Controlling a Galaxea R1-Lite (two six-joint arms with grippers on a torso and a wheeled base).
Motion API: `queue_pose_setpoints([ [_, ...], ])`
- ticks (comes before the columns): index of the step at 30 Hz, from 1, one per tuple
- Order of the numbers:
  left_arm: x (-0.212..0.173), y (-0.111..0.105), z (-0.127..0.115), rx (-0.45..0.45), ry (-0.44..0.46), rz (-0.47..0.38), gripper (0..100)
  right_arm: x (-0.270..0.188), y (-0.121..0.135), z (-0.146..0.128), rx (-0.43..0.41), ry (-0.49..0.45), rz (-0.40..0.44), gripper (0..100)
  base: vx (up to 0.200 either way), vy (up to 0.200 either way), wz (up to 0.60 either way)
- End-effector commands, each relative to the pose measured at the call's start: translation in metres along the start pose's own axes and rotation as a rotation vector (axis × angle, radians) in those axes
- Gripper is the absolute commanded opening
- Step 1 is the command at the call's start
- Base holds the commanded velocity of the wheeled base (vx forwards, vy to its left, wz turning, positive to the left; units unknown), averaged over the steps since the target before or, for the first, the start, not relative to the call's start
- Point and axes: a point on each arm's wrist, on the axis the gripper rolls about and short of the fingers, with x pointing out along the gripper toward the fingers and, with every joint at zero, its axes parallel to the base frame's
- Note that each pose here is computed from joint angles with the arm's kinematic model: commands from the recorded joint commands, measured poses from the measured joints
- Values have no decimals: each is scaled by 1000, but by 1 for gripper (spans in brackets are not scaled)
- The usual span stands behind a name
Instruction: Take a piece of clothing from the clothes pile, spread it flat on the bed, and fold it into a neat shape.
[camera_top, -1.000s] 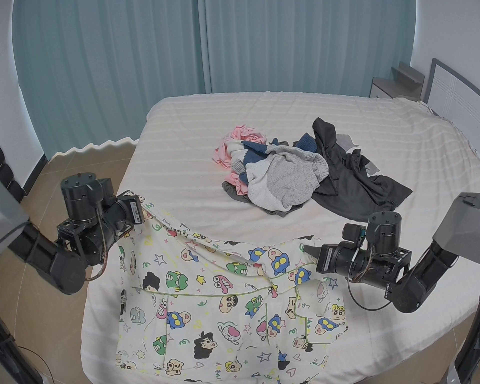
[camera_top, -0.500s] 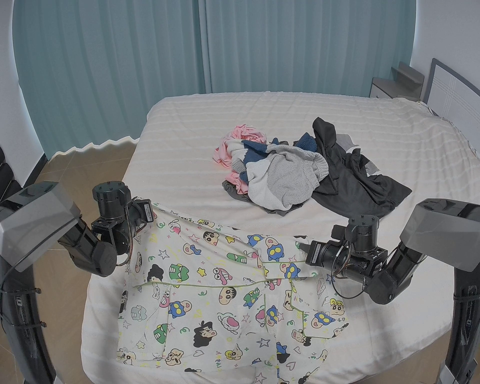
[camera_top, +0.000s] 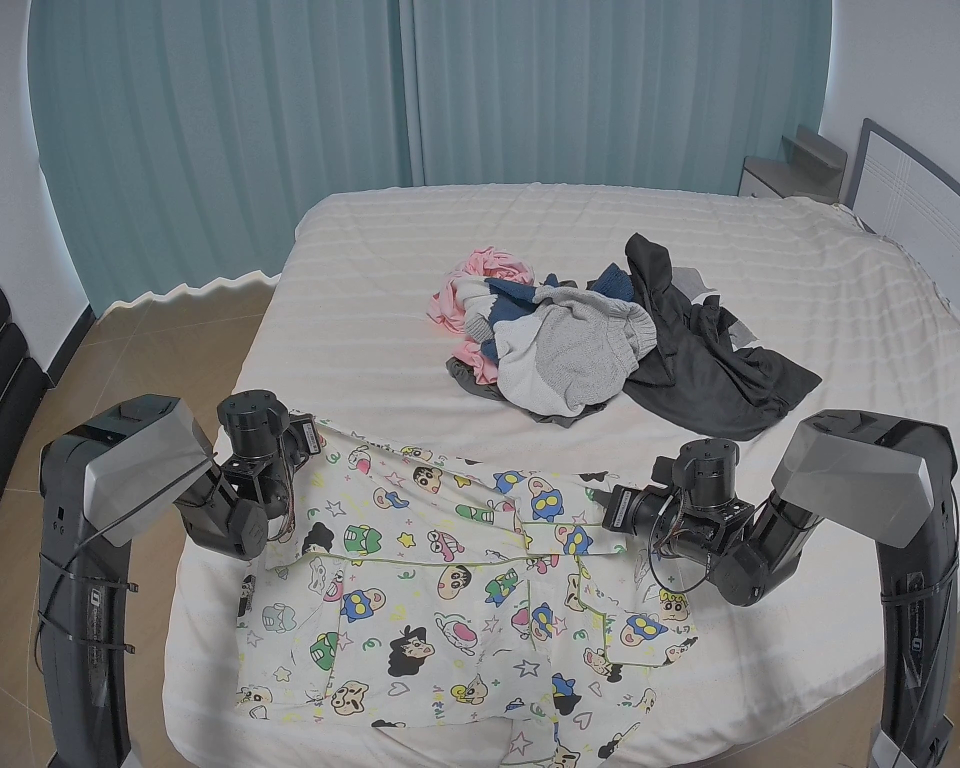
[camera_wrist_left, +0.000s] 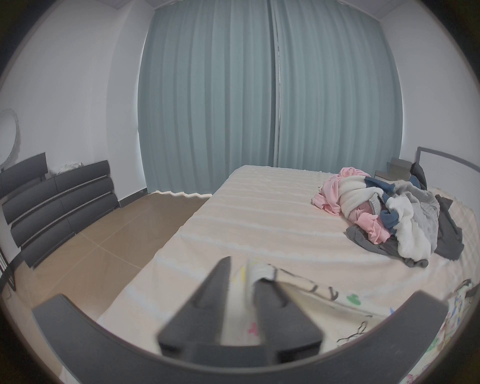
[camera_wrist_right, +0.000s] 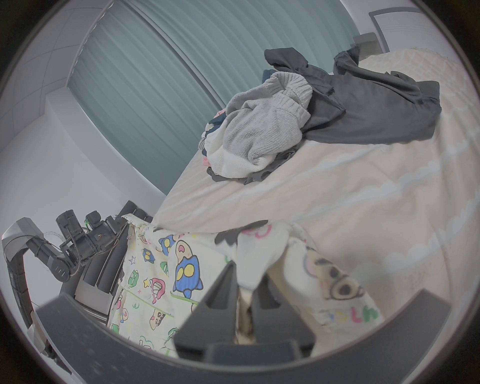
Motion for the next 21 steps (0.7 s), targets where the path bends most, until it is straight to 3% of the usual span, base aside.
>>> queue_pose_setpoints([
  [1,7,-1,-4,-38,-7,2,100,4,-2,0,1,-10,3,100,0,0,0],
  [8,13,9,4,-56,-60,36,100,2,-3,8,17,-42,3,100,0,0,0],
  [11,14,12,15,-78,-149,51,100,-9,-1,25,78,-87,6,100,0,0,0],
  [15,15,19,23,-44,-195,66,100,-23,4,31,127,-88,9,100,0,0,0],
  [19,17,35,23,113,-222,116,100,-44,16,23,133,-45,17,100,0,0,0],
  [21,18,37,22,144,-237,121,100,-49,20,20,133,-30,20,100,0,0,0],
])
